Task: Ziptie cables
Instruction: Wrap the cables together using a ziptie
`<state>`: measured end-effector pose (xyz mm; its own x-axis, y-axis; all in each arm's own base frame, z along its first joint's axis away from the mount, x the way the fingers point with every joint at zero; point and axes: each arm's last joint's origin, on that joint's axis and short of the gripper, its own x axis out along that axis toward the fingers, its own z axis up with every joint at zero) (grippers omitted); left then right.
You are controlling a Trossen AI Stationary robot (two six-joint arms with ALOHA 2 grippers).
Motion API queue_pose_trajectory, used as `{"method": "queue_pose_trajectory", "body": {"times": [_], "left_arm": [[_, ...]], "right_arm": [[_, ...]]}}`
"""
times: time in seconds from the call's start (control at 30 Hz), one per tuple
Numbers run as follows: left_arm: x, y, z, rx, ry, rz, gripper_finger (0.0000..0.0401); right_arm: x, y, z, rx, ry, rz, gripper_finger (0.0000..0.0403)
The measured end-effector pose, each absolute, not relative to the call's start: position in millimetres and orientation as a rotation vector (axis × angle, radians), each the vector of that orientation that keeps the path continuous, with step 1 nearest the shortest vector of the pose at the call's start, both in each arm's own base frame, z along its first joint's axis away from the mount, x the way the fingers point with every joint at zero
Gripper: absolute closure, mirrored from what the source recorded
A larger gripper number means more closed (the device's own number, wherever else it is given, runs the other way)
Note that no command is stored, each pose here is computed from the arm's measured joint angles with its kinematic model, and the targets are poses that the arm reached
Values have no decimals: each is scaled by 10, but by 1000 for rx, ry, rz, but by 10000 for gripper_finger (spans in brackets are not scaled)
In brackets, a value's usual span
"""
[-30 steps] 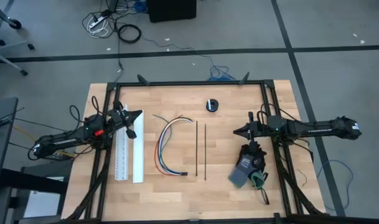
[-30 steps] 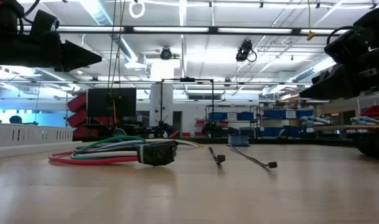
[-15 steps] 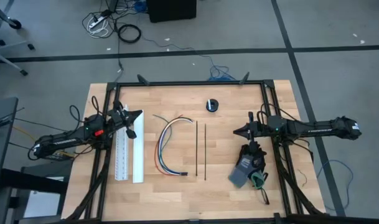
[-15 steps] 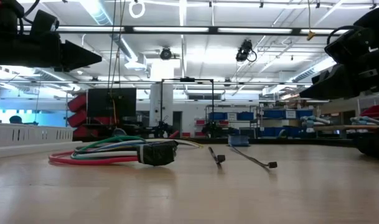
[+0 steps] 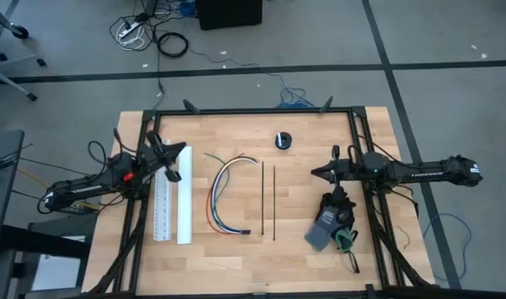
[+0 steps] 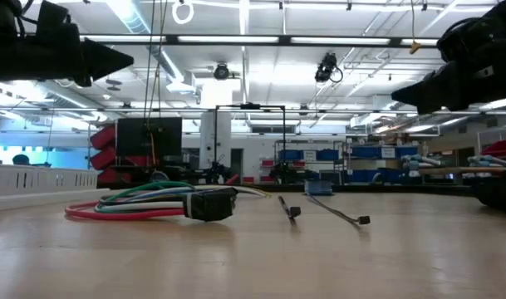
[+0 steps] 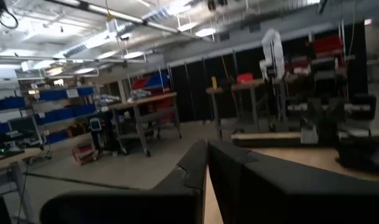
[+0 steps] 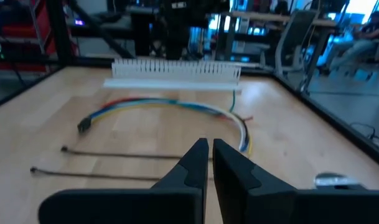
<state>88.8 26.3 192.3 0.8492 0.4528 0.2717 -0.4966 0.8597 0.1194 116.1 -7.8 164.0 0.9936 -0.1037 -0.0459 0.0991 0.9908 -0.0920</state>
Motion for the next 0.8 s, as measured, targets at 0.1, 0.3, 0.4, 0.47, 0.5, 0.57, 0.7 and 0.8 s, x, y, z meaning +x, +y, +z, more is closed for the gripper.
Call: {"method": "queue_pose_trajectory", "body": {"times": [0.1,0.3,0.4,0.47,0.5,0.57,0.7,0.8], "left_arm": [[872,257,1977,86,-325,480,391],[848,247,2043,62,-406,461,391],[844,243,2055,62,-421,447,391],[842,238,2067,34,-434,425,391],[842,236,2074,11,-434,414,391],[837,229,2122,-40,-451,381,391],[814,216,2237,-127,-490,328,391],[812,192,2323,-84,-487,255,391]], "right_arm": [[1161,-80,1654,-87,36,-110,383],[1162,-79,1678,-42,24,-109,383],[1165,-78,1806,25,-18,-105,383],[1163,-78,1915,75,-54,-103,383],[1165,-78,1970,92,-66,-102,383],[1175,-79,2071,101,-67,-101,383],[1213,-87,2303,81,-15,-108,383],[1274,-106,2459,81,47,-123,383]]}}
